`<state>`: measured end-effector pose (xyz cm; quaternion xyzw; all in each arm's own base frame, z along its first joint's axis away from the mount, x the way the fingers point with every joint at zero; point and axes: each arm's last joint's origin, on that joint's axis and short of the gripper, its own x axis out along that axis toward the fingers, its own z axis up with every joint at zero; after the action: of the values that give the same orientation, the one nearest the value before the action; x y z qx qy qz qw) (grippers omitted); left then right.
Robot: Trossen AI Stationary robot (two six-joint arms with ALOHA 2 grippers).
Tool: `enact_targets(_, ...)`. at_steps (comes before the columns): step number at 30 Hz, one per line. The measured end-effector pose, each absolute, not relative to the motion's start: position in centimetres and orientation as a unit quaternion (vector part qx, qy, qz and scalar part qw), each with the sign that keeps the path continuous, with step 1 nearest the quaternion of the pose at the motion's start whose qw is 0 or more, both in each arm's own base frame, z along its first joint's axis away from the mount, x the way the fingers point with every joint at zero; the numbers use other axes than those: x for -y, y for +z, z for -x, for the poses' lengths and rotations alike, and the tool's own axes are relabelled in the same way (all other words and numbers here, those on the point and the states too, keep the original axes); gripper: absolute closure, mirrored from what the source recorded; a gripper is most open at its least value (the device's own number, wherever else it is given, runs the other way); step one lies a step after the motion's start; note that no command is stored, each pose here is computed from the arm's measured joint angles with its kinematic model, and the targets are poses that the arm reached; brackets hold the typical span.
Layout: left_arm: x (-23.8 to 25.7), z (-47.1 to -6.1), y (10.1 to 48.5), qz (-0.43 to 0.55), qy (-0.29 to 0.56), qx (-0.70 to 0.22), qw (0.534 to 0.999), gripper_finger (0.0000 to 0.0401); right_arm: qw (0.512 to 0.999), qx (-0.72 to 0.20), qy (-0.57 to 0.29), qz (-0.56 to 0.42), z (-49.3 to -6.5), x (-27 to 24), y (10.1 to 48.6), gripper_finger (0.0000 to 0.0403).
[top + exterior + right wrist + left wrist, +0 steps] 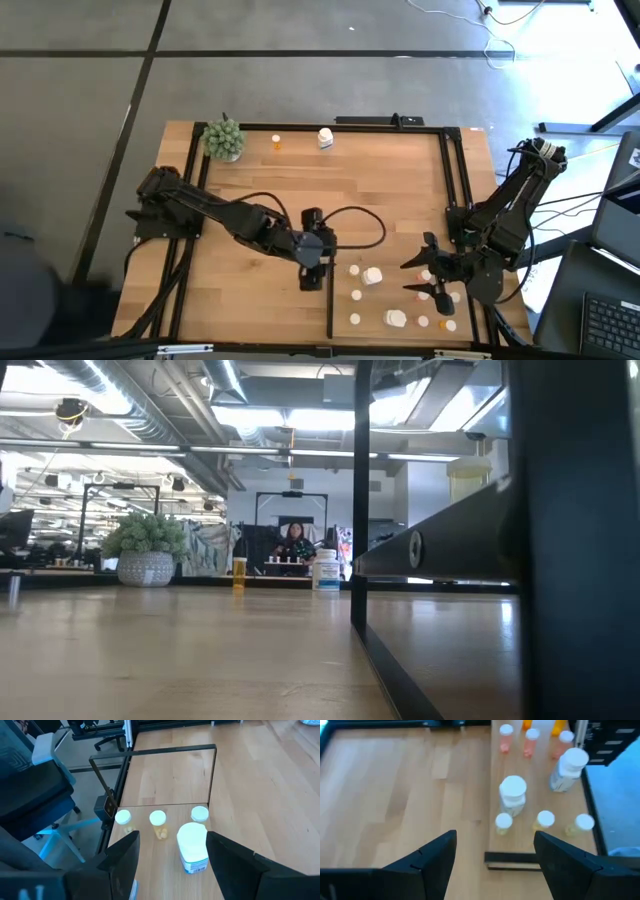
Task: Pick and place medicine bottles onto shelf by color
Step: Put the bottom supplement bottle on the shelf aligned with the other supplement bottle
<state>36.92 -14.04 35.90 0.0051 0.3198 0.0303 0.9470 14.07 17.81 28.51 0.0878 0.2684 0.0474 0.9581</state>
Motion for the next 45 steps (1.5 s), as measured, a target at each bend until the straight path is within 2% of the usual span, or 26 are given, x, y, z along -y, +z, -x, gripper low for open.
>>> enact_targets(13, 15.6, -31.3, 36.9, 0.011, 0.094, -0.39, 0.916, 0.0141, 0.957, -0.27, 0.05, -0.088, -14.1, -17.8, 28.5, 0.0173)
enact_targets(25, 18.0, -28.3, 36.4, 0.034, 0.176, -0.386, 0.905, 0.0141, 0.959, -0.256, 0.056, -0.103, -14.2, -18.1, 28.8, 0.0173)
enact_targets(38, 18.7, -27.7, 36.4, 0.053, 0.192, -0.369, 0.908, 0.0141, 0.959, -0.24, 0.049, -0.145, -14.8, -18.0, 29.2, 0.0173)
enact_targets(45, 18.7, -27.7, 36.4, 0.063, 0.196, -0.368, 0.907, 0.0141, 0.953, -0.256, 0.025, -0.16, -16.8, -16.2, 29.0, 0.0173)
